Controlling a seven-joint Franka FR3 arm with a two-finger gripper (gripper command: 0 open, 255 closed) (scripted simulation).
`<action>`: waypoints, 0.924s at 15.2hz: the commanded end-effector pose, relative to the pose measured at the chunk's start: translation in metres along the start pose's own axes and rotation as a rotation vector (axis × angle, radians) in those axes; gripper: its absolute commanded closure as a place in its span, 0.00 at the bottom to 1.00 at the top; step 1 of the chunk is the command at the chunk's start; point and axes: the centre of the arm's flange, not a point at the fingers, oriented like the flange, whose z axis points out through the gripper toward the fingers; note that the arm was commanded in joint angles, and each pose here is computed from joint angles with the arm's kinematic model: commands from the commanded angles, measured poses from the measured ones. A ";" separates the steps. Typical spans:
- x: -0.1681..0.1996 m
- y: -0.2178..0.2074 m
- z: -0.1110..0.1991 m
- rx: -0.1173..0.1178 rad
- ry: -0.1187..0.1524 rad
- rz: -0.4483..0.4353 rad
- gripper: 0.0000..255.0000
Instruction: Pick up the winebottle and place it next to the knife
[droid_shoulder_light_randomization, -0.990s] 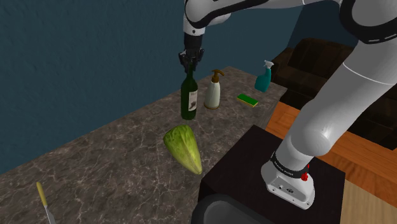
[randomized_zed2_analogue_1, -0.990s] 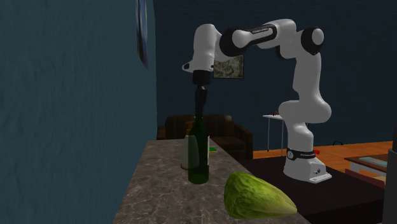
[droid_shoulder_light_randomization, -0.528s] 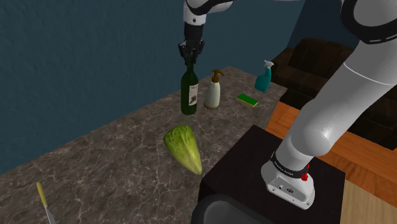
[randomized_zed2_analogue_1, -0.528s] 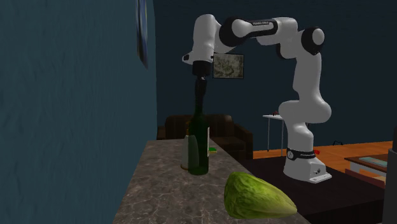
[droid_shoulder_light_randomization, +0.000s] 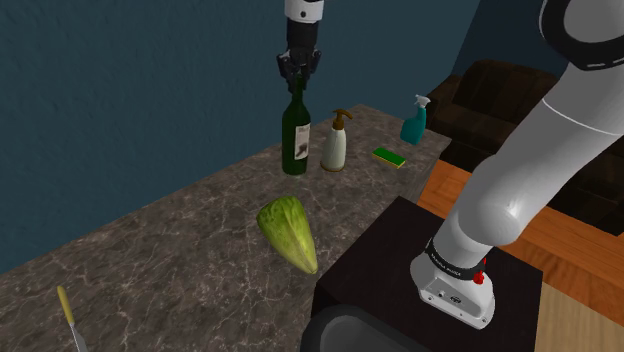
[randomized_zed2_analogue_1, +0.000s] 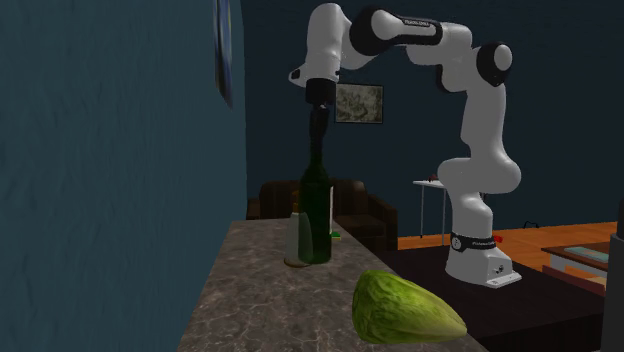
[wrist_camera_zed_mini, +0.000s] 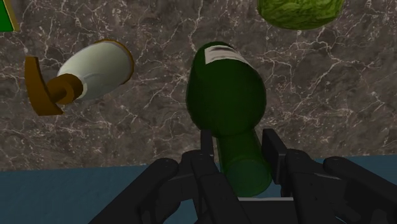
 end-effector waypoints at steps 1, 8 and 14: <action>-0.010 -0.022 -0.002 0.000 0.000 0.000 1.00; -0.047 -0.106 -0.005 0.000 0.000 0.000 1.00; -0.079 -0.179 -0.007 0.000 0.000 0.000 1.00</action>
